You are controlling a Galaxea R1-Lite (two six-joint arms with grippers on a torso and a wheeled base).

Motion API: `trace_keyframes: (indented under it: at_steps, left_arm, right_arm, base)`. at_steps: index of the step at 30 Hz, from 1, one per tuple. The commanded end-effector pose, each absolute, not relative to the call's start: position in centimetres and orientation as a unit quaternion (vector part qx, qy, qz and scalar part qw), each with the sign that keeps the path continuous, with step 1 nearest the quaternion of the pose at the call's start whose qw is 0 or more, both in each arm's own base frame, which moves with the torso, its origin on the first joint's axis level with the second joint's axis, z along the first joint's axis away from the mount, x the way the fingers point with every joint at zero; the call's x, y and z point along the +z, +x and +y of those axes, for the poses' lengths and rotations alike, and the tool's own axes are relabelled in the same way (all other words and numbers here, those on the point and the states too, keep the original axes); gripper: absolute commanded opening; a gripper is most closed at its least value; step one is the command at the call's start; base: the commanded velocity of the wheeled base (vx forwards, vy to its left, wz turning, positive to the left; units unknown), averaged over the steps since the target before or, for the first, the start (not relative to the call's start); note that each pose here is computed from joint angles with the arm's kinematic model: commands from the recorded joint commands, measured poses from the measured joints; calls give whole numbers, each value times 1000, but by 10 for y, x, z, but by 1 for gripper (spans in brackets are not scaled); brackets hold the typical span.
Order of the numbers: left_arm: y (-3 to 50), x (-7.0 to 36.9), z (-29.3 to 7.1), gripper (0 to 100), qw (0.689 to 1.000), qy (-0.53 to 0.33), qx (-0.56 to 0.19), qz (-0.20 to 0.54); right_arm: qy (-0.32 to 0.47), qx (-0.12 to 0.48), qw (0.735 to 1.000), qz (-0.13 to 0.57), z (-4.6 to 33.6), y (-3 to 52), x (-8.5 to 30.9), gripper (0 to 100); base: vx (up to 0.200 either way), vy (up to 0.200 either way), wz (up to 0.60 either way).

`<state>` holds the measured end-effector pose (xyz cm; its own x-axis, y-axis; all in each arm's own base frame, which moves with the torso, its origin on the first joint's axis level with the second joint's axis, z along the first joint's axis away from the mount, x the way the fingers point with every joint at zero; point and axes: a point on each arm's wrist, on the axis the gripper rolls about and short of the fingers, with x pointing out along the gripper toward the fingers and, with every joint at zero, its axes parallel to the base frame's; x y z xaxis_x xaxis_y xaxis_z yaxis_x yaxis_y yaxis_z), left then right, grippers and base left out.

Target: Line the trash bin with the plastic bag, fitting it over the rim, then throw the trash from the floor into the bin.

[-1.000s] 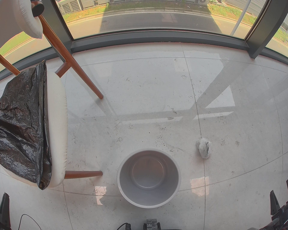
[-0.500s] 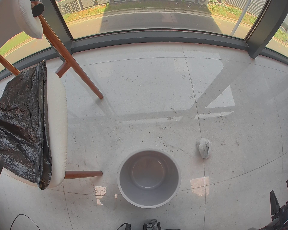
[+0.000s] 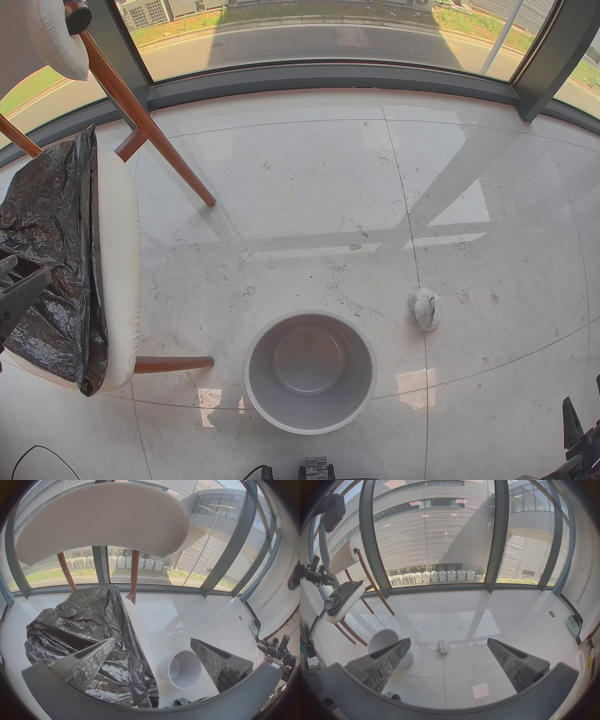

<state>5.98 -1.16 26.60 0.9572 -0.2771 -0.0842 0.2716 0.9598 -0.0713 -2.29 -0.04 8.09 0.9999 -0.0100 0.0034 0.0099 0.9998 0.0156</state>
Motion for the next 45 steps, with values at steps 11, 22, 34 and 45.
trace_keyframes:
  at_steps: [11, 22, 34, 45]
  left_arm:
    - [121, 272, -20, 100, 989, -30, -126, 77]
    - [155, 275, -22, 100, 995, -26, -64, 70]
    - [190, 274, -25, 100, 993, -36, -45, 100]
    - [213, 273, -25, 100, 992, -57, -26, 113]
  right_arm:
    - [8, -5, 1000, 1, 0, -23, 76, 100]
    - [8, -5, 1000, 1, 0, -23, 76, 100]
    - [8, -5, 1000, 0, 0, -23, 76, 100]
    - [8, -6, 1000, 0, 0, -23, 76, 100]
  base:
    - [0, 0, 0]
    - [0, 0, 0]
    - [0, 0, 0]
    - [0, 0, 0]
